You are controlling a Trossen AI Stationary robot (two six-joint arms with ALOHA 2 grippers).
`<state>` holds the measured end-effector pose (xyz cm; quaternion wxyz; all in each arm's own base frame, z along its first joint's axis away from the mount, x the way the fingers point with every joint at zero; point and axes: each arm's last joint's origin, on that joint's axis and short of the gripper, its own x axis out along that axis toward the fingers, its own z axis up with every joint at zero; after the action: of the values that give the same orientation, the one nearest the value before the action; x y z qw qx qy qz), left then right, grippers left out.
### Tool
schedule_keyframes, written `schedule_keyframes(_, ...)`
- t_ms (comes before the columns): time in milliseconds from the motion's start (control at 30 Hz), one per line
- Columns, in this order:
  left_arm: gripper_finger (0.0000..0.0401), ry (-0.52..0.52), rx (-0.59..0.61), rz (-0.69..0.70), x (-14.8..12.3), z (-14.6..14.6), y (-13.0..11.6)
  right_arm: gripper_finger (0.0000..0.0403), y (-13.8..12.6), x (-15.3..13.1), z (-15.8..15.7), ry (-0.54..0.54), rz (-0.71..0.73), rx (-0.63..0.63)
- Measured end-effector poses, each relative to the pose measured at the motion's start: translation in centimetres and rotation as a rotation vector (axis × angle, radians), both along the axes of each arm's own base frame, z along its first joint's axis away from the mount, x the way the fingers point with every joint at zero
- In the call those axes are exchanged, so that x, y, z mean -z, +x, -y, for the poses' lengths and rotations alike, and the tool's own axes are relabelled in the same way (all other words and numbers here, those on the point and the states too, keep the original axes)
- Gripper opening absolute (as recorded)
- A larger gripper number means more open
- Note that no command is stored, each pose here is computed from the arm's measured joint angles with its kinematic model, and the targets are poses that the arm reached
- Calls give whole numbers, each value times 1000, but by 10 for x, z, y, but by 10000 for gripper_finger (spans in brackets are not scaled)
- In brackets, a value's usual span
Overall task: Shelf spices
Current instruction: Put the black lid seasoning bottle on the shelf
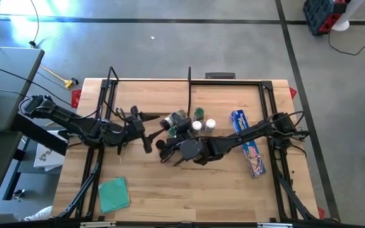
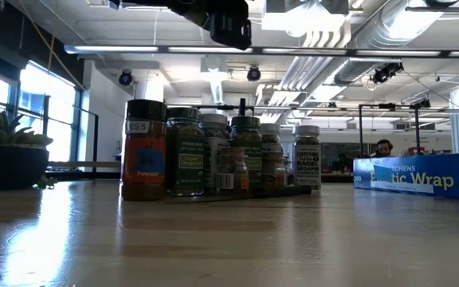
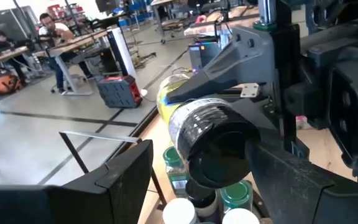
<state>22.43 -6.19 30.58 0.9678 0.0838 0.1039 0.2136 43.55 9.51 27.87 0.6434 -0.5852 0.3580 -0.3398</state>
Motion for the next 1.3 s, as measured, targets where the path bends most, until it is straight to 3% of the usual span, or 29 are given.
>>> schedule_keyframes(267, 259, 18, 16, -3, -2, 3, -4, 123, 0, 2, 2, 33, 44, 10)
schedule_keyframes(433, 259, 21, -92, 10, 0, -1, -1, 123, 1, 2, 1, 70, 86, -14)
schedule_keyframes(600, 259, -20, -25, 16, 2, 1, 4, 123, 0, 3, 1, 88, 108, -9)
schedule_keyframes(1000, 293, -4, -52, -5, 6, 0, 6, 123, 1, 10, 1, 139, 136, -29)
schedule_keyframes(1167, 298, 76, 91, -92, 11, 4, 9, 123, 3, 11, -3, 229, 200, -110)
schedule_keyframes(1300, 298, 87, 83, -95, 10, 5, 8, 123, 3, 11, -9, 297, 243, -172)
